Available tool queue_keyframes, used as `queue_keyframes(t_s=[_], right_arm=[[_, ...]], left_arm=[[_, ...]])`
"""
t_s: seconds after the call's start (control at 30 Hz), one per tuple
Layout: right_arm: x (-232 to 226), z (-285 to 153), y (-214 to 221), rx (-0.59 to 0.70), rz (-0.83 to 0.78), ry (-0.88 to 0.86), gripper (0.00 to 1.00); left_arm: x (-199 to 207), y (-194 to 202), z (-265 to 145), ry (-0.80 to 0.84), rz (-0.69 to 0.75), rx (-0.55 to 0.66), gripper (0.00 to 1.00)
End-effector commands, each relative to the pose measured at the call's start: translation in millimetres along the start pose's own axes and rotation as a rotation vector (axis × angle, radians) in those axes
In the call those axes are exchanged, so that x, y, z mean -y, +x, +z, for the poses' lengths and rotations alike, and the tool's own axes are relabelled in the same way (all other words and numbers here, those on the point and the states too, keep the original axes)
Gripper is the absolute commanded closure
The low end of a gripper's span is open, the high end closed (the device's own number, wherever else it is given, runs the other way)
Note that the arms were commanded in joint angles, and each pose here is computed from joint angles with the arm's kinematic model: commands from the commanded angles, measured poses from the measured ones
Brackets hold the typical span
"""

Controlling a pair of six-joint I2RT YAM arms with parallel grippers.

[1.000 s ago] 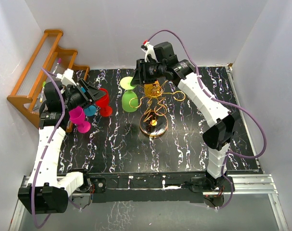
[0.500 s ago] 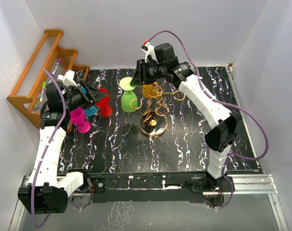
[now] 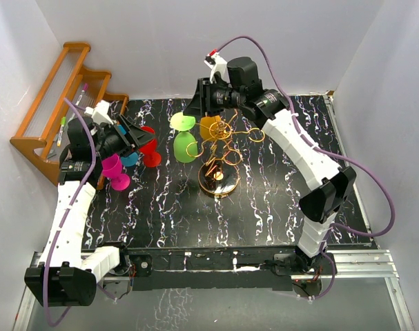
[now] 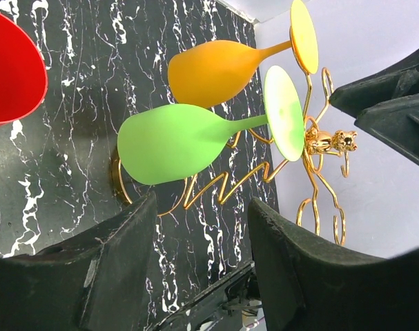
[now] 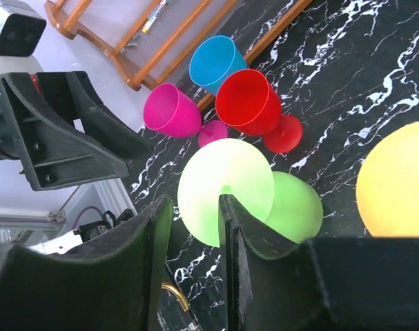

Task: Take the wine glass off the wine glass rack

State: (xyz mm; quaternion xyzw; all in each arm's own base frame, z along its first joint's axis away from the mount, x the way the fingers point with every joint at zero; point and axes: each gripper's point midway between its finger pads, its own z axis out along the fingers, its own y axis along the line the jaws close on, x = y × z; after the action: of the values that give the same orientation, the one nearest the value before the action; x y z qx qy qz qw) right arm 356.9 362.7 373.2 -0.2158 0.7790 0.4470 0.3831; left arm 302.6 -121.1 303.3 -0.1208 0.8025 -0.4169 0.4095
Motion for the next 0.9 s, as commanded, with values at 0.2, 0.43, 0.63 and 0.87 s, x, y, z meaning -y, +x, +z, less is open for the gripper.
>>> queue_keyframes(t_s=[0.2,0.43,0.63,0.87], right_arm=[[-9.3,-21.5,-26.0,0.134,-0.070,0.058,0.64],[-4.4,-59.9,-46.2,0.285,-0.120,0.191,0.63],[-13.8,-98.9,-59.6,0.380,-0.155,0.250,0.63],[-30.3,-146.3,-61.2,0.482,-0.174,0.266,0.63]], left_arm=[[22.9,-15.5,-1.5,0.058,0.027,0.038,0.47],[62.1,-37.0,9.4,0.196,-0.061,-0.001,0.47],[72.7,-25.6,34.6,0.191,-0.059,-0.157,0.48],[69.2,-15.4,51.7,0.151,-0.065,-0.227,0.49]])
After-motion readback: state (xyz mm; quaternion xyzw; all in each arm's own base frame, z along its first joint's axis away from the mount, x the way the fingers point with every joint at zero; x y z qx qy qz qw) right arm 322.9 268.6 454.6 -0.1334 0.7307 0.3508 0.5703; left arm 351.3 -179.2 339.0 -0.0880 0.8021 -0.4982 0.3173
